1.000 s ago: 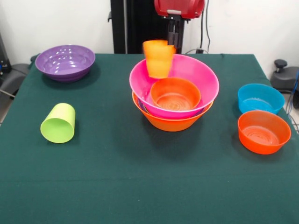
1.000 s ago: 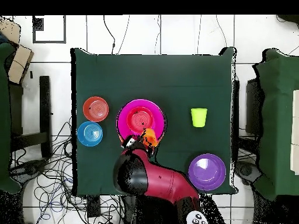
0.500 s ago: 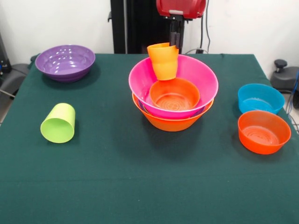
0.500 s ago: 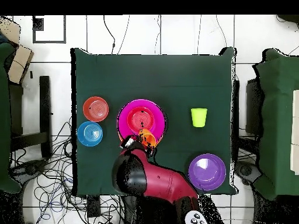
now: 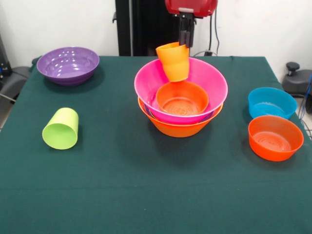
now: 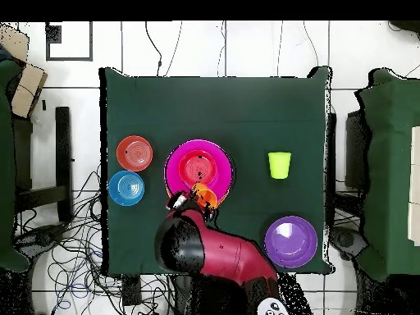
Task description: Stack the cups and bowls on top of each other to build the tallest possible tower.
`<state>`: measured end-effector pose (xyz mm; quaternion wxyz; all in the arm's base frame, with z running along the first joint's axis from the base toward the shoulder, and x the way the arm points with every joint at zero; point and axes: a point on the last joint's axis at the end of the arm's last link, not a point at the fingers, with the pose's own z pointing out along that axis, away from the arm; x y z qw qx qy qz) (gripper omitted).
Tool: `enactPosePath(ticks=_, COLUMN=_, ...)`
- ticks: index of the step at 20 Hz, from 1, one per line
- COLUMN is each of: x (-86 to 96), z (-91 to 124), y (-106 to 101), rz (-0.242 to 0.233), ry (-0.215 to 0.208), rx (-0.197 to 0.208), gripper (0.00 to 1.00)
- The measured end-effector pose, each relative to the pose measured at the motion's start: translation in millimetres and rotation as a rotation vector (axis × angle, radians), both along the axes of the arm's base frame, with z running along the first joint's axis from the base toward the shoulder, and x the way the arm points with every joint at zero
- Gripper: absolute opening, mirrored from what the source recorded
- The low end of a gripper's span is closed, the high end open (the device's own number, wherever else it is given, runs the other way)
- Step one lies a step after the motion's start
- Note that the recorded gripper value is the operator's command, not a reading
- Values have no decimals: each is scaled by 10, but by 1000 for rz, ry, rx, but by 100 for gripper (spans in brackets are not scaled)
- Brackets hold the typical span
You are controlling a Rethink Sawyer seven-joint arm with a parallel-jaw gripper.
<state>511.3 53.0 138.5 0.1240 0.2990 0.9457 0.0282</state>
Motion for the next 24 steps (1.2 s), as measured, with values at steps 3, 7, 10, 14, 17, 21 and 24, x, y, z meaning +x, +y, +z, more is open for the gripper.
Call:
enactPosePath(ticks=3, x=62, z=57, y=60, rz=17, ry=56, rx=13, gripper=0)
enactPosePath(ticks=7, x=279, z=143, y=102, rz=36, ry=122, rx=26, gripper=0)
enactPosePath(ticks=10, x=475, z=177, y=66, rz=38, ry=138, rx=27, gripper=0)
enactPosePath(ticks=14, x=732, z=169, y=-23, rz=31, ry=120, rx=18, gripper=0)
enactPosePath(ticks=17, x=910, z=124, y=-96, rz=25, ry=103, rx=10, gripper=0)
enactPosePath(ticks=21, x=1068, z=41, y=-155, rz=21, ry=94, rx=4, gripper=0)
enactPosePath(ticks=24, x=1162, z=-45, y=-181, rz=20, ry=93, rx=3, gripper=0)
